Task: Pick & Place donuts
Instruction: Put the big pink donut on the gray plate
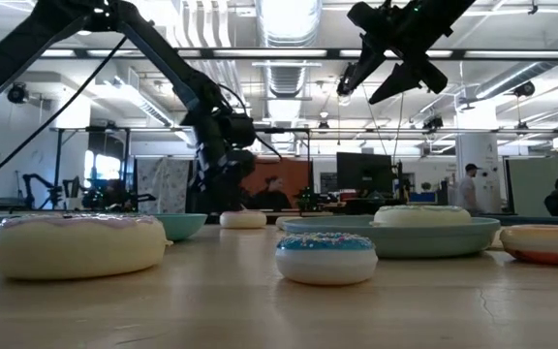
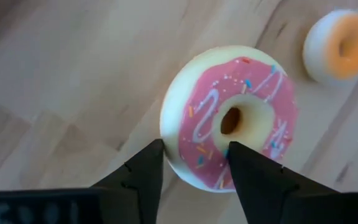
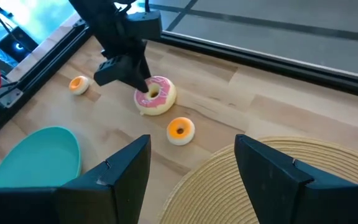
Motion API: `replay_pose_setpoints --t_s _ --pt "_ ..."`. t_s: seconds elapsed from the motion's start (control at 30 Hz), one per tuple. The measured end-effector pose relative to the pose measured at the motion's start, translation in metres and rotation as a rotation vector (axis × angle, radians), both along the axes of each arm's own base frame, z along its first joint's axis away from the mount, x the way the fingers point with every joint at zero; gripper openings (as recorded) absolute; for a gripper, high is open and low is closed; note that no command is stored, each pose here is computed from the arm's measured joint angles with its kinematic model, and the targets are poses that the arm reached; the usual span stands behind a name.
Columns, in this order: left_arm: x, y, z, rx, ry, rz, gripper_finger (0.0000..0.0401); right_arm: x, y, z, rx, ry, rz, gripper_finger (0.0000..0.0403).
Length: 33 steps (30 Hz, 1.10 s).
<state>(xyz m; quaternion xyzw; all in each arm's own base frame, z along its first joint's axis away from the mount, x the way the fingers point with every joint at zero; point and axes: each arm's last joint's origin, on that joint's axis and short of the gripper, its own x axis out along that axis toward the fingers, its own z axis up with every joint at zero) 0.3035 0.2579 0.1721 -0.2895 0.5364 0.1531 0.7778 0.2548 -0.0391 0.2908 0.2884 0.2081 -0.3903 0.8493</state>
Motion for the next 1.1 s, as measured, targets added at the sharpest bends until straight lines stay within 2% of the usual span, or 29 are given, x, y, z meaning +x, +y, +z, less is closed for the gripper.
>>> replay_pose_setpoints --t_s 0.33,0.4,0.53,0.67,0.73,0.8,0.93,1.1 --pt "0.009 -0.001 0.004 0.047 -0.074 -0.028 0.001 -0.005 0.001 0.006 -0.002 -0.023 0.002 0.0224" --pt "0.011 -0.005 0.009 0.027 -0.098 -0.033 0.0007 -0.009 0.001 0.011 -0.006 -0.045 0.003 0.0224" --pt "0.014 -0.024 0.039 -0.014 -0.199 -0.08 0.0002 -0.024 0.002 0.021 -0.017 -0.059 -0.013 0.0224" --pt "0.026 -0.067 0.071 -0.028 -0.304 -0.193 0.0001 -0.039 0.003 0.028 -0.027 -0.061 -0.034 0.0224" --pt "0.037 -0.096 0.077 -0.015 -0.33 -0.266 0.0001 -0.045 0.003 0.031 -0.029 -0.065 -0.051 0.0224" --pt "0.051 -0.123 0.076 0.012 -0.345 -0.323 0.0001 -0.049 0.003 0.031 -0.025 -0.054 -0.057 0.0224" --pt "0.079 -0.167 0.065 0.131 -0.37 -0.397 0.0001 -0.048 0.003 0.03 -0.027 -0.039 -0.056 0.0224" --pt "0.095 -0.188 0.043 0.126 -0.307 -0.41 0.0 -0.043 0.003 0.025 -0.029 -0.008 -0.047 0.0224"
